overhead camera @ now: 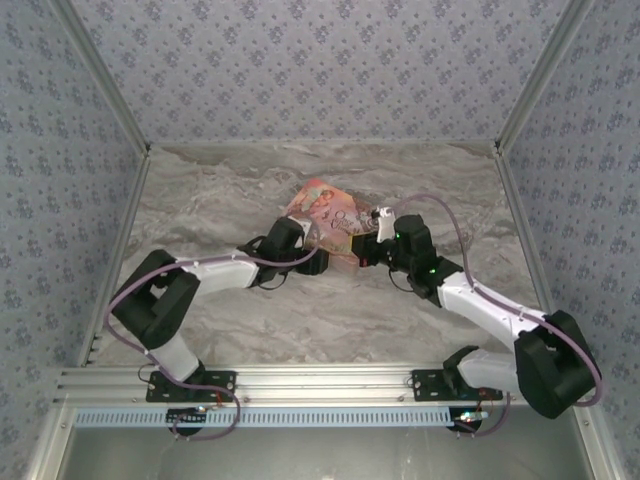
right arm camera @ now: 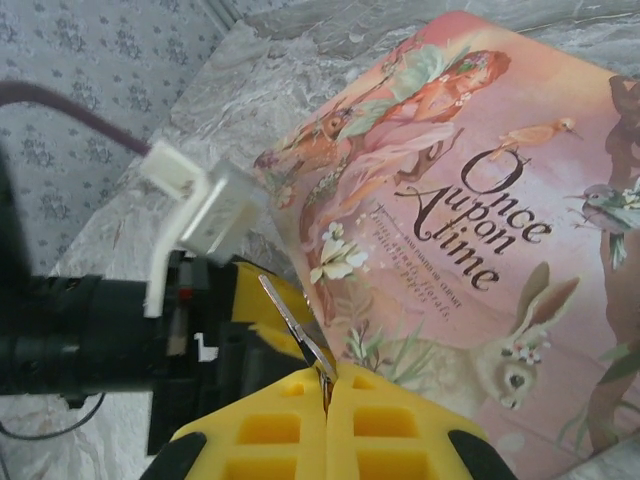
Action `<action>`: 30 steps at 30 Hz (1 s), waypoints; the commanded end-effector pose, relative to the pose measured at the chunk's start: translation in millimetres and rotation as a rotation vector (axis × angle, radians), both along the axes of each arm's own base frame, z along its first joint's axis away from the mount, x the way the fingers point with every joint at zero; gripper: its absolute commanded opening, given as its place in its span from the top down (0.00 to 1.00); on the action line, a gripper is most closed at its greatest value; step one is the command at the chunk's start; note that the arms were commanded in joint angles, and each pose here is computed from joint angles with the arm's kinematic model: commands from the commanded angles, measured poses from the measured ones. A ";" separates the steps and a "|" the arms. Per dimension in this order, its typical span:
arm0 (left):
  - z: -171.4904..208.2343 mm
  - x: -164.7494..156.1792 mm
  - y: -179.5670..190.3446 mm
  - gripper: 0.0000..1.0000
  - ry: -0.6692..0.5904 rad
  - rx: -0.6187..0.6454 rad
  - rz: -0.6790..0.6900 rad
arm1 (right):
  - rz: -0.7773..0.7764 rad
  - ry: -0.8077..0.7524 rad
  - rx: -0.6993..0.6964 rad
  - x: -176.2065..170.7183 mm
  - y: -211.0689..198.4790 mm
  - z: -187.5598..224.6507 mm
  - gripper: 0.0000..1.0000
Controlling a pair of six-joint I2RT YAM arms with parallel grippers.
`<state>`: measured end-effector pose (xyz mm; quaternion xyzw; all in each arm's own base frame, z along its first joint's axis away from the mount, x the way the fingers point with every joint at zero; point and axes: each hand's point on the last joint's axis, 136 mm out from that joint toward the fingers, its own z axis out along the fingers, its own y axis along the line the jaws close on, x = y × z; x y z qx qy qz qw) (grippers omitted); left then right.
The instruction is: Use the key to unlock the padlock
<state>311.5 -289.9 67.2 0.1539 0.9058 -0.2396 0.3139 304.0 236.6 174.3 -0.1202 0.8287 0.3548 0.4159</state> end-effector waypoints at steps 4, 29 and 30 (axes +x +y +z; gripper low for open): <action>12.6 -5.1 -5.3 0.20 -0.206 0.026 -0.201 | 0.022 -0.011 0.065 18.3 11.6 10.7 1.00; -12.8 18.5 -3.7 0.31 -0.422 0.005 -0.219 | 0.013 0.051 0.018 43.0 23.0 -21.5 1.00; -12.8 17.3 -5.3 0.32 -0.419 -0.009 -0.235 | 0.014 0.052 0.017 43.5 23.4 -21.9 1.00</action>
